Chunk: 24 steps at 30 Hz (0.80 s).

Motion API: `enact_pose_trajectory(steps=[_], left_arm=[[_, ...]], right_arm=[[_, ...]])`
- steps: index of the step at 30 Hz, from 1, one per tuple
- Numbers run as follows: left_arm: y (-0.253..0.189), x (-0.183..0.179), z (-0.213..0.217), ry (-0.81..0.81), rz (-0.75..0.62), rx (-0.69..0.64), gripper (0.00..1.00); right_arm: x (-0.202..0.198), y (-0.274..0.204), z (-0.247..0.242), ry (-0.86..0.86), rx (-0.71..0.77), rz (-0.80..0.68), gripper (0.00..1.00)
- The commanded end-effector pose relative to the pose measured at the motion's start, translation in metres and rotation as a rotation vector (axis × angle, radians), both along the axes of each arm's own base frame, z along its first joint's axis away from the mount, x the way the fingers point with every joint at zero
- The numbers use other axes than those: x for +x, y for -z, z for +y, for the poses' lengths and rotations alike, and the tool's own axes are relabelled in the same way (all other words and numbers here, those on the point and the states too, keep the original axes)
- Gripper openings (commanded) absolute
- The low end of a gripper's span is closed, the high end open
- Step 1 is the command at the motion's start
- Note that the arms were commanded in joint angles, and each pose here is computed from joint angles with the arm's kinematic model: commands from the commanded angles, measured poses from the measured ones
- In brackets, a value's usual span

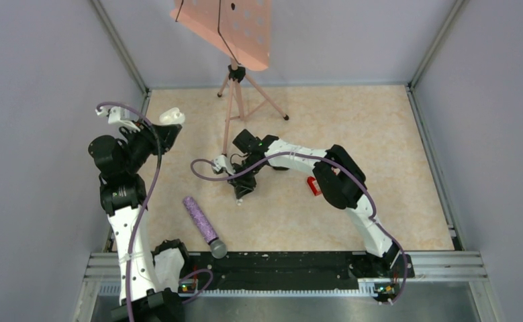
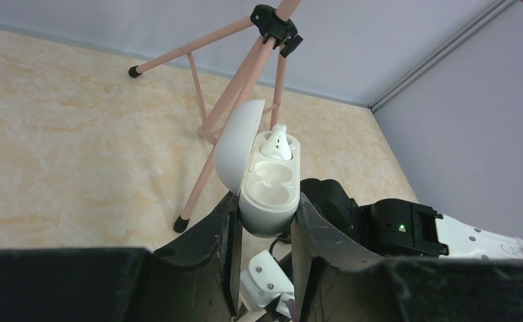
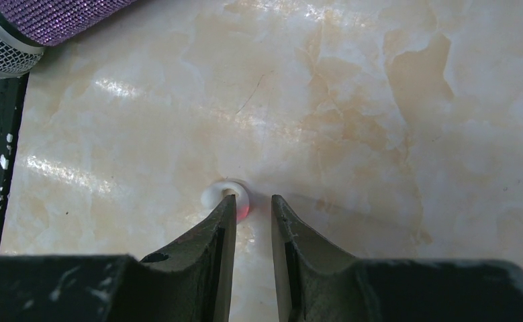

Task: Insert the wireless bluetooth earbuds into the charging case
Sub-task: Pick up the earbud from the center of the board.

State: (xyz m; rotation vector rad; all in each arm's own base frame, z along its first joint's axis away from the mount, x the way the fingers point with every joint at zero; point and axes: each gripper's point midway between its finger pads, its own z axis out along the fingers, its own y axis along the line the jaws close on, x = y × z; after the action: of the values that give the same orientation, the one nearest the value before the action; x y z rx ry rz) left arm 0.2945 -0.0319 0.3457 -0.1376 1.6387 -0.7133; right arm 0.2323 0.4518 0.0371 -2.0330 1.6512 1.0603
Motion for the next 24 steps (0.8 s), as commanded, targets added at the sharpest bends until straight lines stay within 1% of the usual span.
enact_pose_trajectory(steps=[1, 20, 22, 24], left_arm=[[-0.019, 0.000, 0.000, 0.004, -0.061, 0.027, 0.00], [-0.016, 0.001, -0.001, 0.015, -0.054, 0.017, 0.00], [-0.015, 0.001, -0.001, 0.018, -0.051, 0.015, 0.00], [-0.016, 0.001, -0.001, 0.018, -0.051, 0.015, 0.00]], right_arm=[[-0.014, 0.003, 0.001, -0.058, 0.020, 0.011, 0.25], [-0.027, 0.000, -0.015, -0.119, 0.000, 0.019, 0.25], [-0.029, -0.001, -0.016, -0.122, -0.003, 0.028, 0.23], [-0.031, -0.003, -0.017, -0.131, 0.001, 0.036, 0.15]])
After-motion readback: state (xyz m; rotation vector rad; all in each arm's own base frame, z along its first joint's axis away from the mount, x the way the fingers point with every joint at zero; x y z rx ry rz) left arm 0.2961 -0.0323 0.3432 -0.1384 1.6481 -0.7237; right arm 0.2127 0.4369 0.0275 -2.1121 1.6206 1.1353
